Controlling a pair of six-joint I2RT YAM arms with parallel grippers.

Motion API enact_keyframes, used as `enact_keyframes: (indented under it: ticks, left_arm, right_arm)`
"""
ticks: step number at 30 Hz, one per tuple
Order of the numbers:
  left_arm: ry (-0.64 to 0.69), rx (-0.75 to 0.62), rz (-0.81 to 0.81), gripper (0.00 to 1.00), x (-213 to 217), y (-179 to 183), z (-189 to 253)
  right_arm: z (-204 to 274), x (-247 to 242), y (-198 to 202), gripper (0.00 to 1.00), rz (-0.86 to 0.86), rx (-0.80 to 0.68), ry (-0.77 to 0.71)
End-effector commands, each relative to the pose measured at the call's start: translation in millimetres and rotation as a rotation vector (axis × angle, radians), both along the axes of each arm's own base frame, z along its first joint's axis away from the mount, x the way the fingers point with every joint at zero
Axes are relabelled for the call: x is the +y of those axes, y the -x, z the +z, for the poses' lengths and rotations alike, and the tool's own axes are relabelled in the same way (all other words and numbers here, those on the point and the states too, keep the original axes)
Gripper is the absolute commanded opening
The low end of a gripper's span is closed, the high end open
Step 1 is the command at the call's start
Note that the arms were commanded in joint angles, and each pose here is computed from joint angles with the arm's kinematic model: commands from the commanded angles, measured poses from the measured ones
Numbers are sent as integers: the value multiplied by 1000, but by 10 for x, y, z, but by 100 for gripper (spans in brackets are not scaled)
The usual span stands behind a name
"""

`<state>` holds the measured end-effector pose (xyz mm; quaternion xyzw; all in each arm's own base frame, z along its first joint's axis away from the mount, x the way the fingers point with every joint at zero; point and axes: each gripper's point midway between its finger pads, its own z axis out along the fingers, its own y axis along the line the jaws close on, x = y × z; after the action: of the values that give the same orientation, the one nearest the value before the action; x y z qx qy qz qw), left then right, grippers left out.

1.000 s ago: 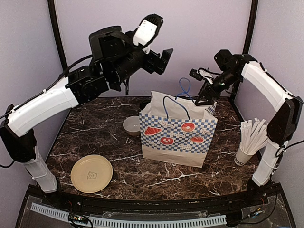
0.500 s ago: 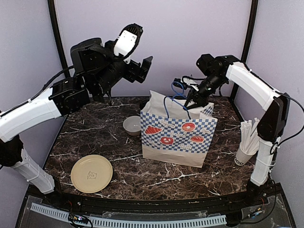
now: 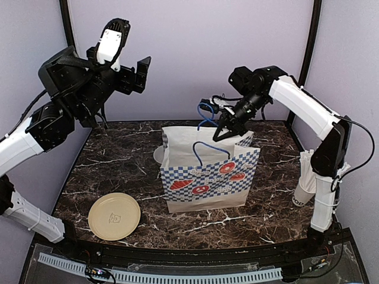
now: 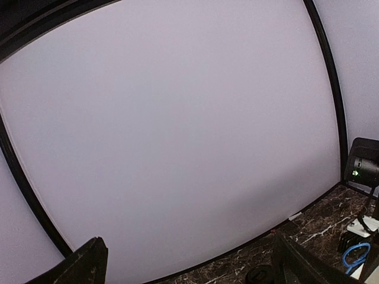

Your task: Pack the takeout coffee

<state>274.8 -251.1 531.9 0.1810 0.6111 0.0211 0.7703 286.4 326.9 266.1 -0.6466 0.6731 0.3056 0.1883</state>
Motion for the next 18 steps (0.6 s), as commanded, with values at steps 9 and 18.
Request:
enact_keyframes:
  ticks: [9, 18]
  left_arm:
    - [-16, 403, -67, 99, 129, -967, -876]
    - [-51, 690, -218, 99, -173, -1679, -1880]
  right_arm:
    - [17, -21, 177, 0, 37, -54, 47]
    - [42, -596, -52, 0, -97, -87, 94]
